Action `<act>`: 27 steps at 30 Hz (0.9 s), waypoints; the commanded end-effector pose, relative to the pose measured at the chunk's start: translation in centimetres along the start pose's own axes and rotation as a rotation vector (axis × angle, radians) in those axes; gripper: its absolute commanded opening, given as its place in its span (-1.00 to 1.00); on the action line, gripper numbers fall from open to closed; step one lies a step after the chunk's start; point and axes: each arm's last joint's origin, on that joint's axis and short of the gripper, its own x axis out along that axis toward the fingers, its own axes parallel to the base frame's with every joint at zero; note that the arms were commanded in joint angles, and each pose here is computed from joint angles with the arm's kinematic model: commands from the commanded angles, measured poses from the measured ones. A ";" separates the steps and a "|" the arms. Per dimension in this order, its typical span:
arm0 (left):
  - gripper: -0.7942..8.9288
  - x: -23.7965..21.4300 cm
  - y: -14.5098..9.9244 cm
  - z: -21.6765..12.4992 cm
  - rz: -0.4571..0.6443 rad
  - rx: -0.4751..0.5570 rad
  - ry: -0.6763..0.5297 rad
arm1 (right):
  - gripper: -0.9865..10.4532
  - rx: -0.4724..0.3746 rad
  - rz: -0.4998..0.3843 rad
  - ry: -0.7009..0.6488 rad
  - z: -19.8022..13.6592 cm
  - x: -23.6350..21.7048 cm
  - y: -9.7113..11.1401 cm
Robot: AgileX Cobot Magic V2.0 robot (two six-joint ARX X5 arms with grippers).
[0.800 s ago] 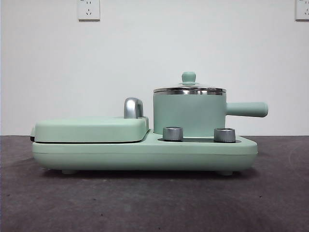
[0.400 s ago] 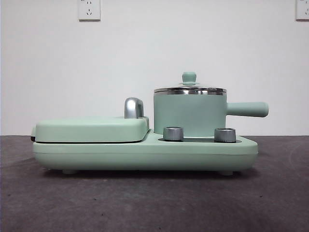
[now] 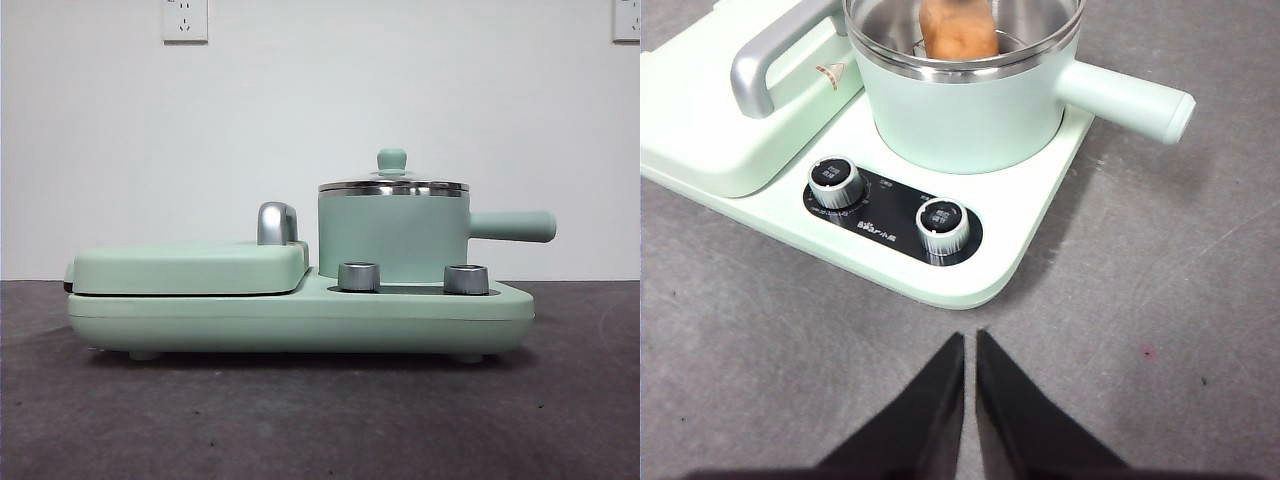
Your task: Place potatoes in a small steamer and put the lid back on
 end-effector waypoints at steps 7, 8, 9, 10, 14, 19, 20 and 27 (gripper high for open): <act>-0.82 0.2 0.1 -0.5 0.001 -0.008 0.006 | -0.80 -0.145 -0.129 -0.167 -1.1 0.0 -1.3; -0.82 0.2 0.1 -0.5 0.000 -0.007 0.006 | -0.80 -0.137 -0.156 -0.194 -1.7 0.2 -1.6; -0.82 0.2 0.1 -0.5 0.001 -0.008 0.006 | -0.80 -0.127 -0.185 -0.223 -2.5 0.4 -1.9; -0.82 0.2 0.1 -0.5 0.001 -0.008 0.006 | -0.80 -0.119 -0.218 -0.246 -3.3 0.7 -2.3; -0.82 0.2 0.1 -0.5 0.001 -0.008 0.007 | -0.80 -0.071 -0.300 -0.302 -6.7 2.0 -3.3; -0.82 0.2 0.1 -0.5 0.001 -0.007 0.007 | -0.80 -0.028 -0.347 -0.340 -10.0 3.1 -3.9; -0.82 0.2 0.1 -0.5 0.001 -0.008 0.006 | -0.80 -0.027 -0.355 -0.347 -10.4 3.3 -4.0; -0.82 0.2 0.1 -0.6 0.002 -0.007 0.010 | -0.80 0.014 -0.384 -0.379 -11.4 4.0 -4.5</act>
